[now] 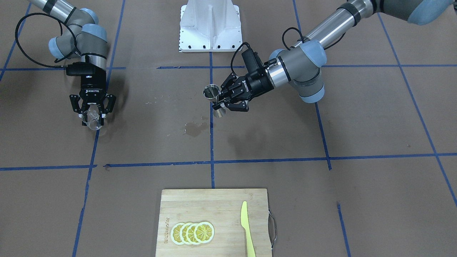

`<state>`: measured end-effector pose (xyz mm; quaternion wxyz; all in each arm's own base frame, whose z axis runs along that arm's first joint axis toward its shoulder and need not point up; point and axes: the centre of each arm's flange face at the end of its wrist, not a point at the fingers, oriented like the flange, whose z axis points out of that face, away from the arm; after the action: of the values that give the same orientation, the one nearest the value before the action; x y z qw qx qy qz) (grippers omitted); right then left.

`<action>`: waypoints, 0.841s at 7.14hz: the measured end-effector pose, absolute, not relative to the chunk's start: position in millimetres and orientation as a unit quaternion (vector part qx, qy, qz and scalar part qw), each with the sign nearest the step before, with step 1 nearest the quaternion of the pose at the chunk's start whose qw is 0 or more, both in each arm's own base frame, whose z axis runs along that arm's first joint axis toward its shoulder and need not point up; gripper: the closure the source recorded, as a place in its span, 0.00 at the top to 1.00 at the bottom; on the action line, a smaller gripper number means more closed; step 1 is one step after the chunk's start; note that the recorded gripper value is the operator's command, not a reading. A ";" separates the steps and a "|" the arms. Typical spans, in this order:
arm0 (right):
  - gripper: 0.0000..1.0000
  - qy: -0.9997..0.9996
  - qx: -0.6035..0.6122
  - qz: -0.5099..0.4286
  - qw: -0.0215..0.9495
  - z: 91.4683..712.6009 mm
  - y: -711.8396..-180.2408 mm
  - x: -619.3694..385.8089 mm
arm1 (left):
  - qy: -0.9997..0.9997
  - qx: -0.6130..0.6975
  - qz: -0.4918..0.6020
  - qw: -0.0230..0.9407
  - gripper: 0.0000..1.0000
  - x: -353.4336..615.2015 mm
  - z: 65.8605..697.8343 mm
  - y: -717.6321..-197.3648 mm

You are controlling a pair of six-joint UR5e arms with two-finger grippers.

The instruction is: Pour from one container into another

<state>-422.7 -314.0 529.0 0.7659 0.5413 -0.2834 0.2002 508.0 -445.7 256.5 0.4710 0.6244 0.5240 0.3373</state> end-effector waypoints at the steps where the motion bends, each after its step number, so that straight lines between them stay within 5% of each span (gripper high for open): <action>1: 0.00 -0.284 0.539 0.203 0.766 531.8 -313.9 -422.5 | 0.524 0.624 0.337 0.471 0.00 508.0 256.5 -445.7; 6: 0.04 -0.277 0.537 0.203 0.771 547.6 -314.0 -423.5 | 0.524 0.625 0.337 0.470 0.00 507.7 255.9 -445.5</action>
<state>-423.5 -314.0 547.6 0.7708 0.5366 -0.2773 0.2026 507.7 -445.5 255.9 0.4704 0.6248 0.5241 0.3371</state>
